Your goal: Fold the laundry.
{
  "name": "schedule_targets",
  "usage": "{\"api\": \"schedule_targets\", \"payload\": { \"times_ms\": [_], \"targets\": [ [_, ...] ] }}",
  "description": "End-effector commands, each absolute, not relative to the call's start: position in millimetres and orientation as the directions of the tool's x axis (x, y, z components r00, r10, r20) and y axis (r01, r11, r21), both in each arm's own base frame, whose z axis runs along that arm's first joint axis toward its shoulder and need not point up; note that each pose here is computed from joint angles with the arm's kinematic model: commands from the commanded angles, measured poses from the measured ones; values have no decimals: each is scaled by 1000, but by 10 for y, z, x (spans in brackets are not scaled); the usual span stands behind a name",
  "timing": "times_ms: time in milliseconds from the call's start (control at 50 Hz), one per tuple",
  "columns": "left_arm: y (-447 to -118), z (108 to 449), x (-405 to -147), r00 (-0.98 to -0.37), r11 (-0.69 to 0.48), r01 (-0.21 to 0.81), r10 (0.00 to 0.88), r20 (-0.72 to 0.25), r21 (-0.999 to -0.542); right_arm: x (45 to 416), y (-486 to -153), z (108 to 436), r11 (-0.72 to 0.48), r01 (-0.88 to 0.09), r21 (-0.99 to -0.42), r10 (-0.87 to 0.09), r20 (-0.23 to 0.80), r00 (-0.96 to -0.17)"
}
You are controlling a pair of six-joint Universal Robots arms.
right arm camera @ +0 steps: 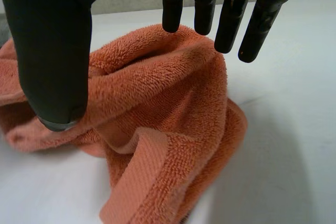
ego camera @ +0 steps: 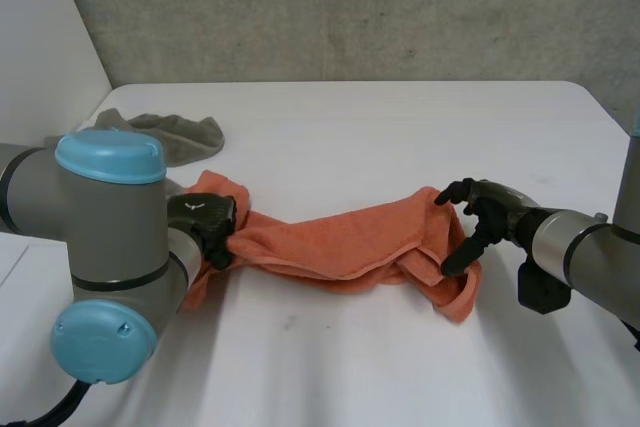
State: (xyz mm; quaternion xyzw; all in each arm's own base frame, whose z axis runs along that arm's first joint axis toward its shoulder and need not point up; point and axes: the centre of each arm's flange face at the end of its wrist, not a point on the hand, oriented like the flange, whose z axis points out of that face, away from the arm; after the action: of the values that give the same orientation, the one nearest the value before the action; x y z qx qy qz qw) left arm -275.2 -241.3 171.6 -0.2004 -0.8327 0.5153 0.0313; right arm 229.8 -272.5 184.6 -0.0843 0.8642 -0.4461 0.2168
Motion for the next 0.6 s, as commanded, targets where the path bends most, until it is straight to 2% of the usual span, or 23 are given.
{"api": "schedule_targets", "payload": {
  "times_ms": [20, 200, 360, 440, 500, 580, 600],
  "targets": [
    [-2427, 1699, -2739, -919, 394, 301, 362, -154, -869, 2383, -2770, 1713, 609, 75, -790, -323, -333, -886],
    [-2419, 1661, -2735, -919, 401, 305, 363, -156, -864, 2531, -2789, 1514, 647, 74, -759, -319, -357, -878],
    [-2408, 1635, -2722, -918, 409, 310, 363, -159, -858, 2670, -2808, 1402, 628, 43, -777, -330, -316, -890],
    [-2399, 1615, -2711, -917, 413, 315, 364, -162, -855, 2663, -2945, 1501, 548, 47, -835, -316, -259, -913],
    [-2392, 1590, -2688, -916, 420, 323, 364, -169, -848, 2643, -3009, 1664, 477, -7, -879, -354, -185, -917],
    [-2387, 1576, -2661, -917, 428, 326, 360, -172, -843, 2639, -2945, 2073, 322, -145, -936, -451, -17, -892],
    [-2390, 1585, -2657, -917, 427, 326, 359, -173, -843, 2636, -2902, 2258, 246, -204, -947, -482, 63, -874]
  ]
}}
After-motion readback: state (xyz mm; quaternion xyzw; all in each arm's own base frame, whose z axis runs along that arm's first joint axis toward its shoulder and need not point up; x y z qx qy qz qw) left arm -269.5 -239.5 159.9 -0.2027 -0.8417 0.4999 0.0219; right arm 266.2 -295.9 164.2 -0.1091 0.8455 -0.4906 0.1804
